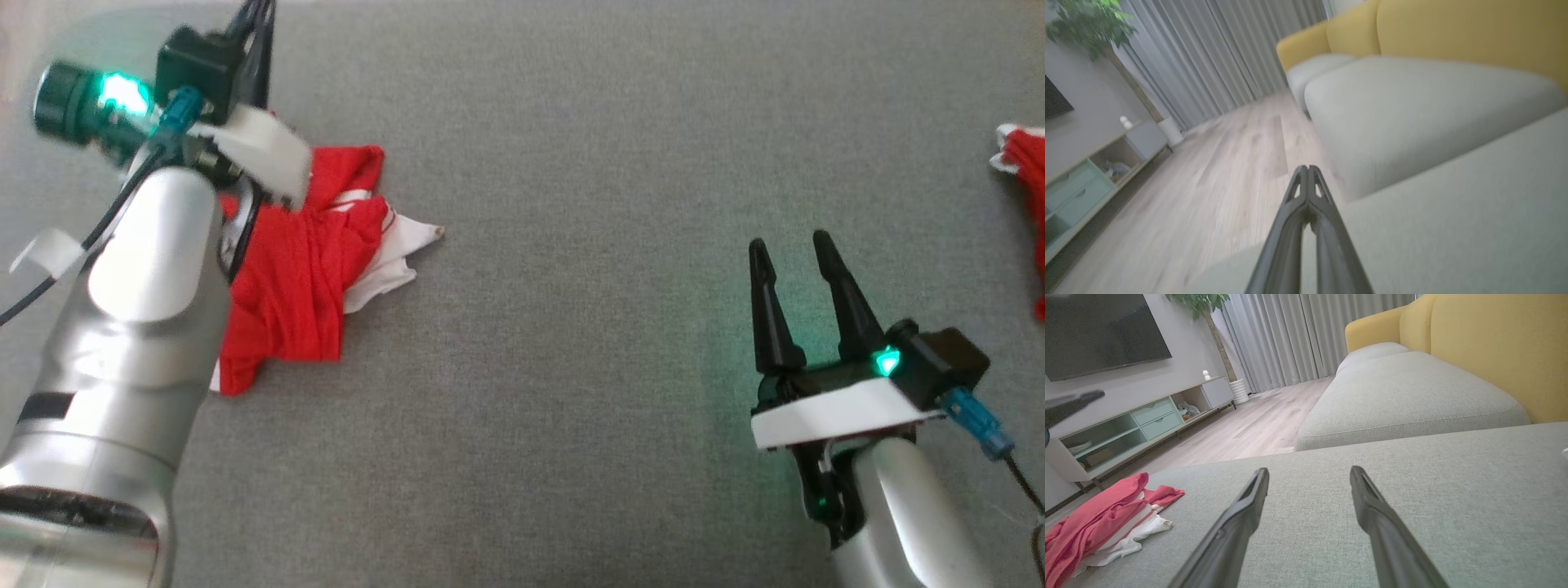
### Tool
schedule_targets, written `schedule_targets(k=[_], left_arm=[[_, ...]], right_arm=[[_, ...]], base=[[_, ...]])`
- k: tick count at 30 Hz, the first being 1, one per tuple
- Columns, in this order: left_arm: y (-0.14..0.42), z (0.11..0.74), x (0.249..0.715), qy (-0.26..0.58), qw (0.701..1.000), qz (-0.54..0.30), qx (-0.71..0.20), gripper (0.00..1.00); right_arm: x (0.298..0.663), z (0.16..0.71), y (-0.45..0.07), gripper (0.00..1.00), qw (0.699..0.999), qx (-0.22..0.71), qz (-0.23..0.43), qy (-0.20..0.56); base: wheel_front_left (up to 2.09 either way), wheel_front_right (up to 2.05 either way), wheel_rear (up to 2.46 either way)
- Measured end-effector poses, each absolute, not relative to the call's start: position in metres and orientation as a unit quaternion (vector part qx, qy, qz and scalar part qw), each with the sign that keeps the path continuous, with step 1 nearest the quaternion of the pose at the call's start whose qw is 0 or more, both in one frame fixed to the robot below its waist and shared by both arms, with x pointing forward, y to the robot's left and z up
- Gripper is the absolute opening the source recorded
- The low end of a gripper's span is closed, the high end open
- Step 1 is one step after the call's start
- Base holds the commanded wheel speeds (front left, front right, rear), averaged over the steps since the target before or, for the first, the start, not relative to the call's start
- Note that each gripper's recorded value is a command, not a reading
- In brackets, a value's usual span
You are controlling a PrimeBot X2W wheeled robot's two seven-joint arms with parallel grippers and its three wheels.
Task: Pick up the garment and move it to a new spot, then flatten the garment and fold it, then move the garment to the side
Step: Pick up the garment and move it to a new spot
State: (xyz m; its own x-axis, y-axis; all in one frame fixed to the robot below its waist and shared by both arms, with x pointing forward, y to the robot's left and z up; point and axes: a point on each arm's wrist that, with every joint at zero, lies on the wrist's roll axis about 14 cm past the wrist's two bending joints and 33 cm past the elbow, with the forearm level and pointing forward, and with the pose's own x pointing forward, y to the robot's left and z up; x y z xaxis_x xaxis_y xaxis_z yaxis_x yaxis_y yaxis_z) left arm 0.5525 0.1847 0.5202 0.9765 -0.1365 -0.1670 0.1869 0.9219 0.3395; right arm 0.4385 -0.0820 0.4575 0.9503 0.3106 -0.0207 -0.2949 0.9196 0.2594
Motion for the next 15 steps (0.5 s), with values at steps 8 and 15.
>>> schedule_targets(k=[8, 15], left_arm=[[0.137, 0.649, 0.539, -0.155, 0.968, -0.129, 0.149, 0.00], [0.102, 0.737, 0.510, -0.297, 0.935, -0.156, 0.117, 0.00]], right_arm=[[0.424, 0.473, -0.081, 1.00, 0.978, 0.135, 0.157, 0.017], [0.415, 0.479, -0.092, 1.00, 0.980, 0.142, 0.142, 0.011]], base=[[0.00, 0.00, 0.00], [0.00, 0.00, 0.00]])
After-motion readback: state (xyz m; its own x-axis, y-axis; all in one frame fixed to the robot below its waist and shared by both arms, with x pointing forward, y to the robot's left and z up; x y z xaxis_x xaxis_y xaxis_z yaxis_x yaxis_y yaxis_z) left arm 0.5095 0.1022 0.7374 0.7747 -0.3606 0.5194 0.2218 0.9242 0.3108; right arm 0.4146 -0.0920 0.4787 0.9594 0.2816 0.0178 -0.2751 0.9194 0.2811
